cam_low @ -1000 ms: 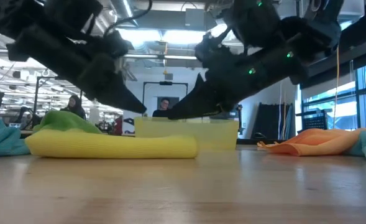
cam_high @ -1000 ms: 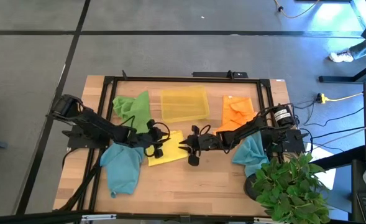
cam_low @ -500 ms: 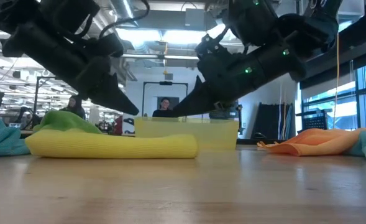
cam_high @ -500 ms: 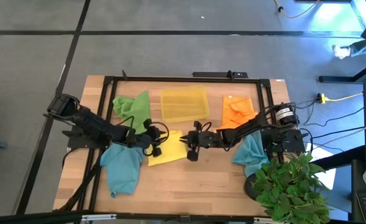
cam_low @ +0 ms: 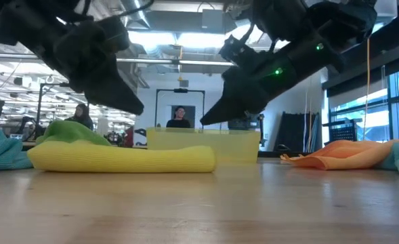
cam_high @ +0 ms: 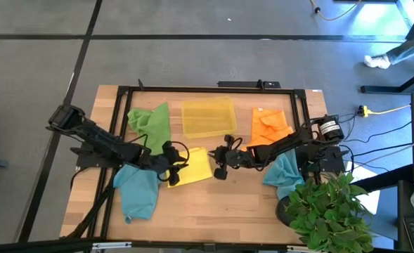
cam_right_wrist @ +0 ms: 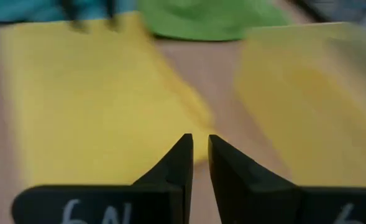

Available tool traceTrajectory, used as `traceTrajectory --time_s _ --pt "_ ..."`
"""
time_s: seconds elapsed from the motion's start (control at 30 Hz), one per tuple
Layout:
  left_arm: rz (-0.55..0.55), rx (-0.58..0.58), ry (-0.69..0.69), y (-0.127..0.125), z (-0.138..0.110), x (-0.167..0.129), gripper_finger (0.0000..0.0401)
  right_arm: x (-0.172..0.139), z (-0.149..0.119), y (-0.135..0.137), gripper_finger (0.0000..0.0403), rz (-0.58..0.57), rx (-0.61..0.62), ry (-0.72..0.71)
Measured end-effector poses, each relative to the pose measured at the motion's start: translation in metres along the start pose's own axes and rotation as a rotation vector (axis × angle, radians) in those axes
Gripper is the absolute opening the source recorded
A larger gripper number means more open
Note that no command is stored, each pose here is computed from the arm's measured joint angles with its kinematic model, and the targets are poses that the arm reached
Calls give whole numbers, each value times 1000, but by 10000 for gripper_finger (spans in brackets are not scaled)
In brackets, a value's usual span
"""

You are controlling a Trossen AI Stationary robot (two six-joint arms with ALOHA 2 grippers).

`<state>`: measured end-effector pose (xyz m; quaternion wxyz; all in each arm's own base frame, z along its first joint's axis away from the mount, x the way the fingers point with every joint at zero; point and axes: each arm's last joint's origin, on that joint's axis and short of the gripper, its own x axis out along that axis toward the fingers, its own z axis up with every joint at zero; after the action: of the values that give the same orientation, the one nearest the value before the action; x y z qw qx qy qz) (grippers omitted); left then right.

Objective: Fold microfiber towels
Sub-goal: Put the yellow towel into the yellow bin

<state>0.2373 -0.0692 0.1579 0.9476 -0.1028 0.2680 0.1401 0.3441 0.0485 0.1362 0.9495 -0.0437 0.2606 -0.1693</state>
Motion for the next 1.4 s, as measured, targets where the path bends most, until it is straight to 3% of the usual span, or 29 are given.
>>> traceTrajectory --time_s 0.1,0.3,0.4,0.5,0.8,1.03,1.17,1.4 --pt "23 5 -14 0 0 -1 92 0 -3 -4 53 -99 -4 21" --pt "47 -6 67 4 -8 -2 92 3 -8 -12 53 -128 -27 79" --pt "-11 -86 105 1 -6 -2 92 5 -11 -16 53 -141 -33 110" --pt "-102 -85 86 -15 9 -5 92 5 -10 -17 53 -140 -35 107" --pt "-56 117 -71 -51 26 -27 92 -5 9 12 53 -28 -164 -12" --pt "-128 306 -78 -66 20 -39 92 -9 10 20 53 -19 -208 -1" --pt "-168 325 -92 -73 17 -44 92 -16 6 31 53 13 -273 11" --pt "-240 354 -49 -77 12 -47 96 -28 8 55 74 260 -344 -57"
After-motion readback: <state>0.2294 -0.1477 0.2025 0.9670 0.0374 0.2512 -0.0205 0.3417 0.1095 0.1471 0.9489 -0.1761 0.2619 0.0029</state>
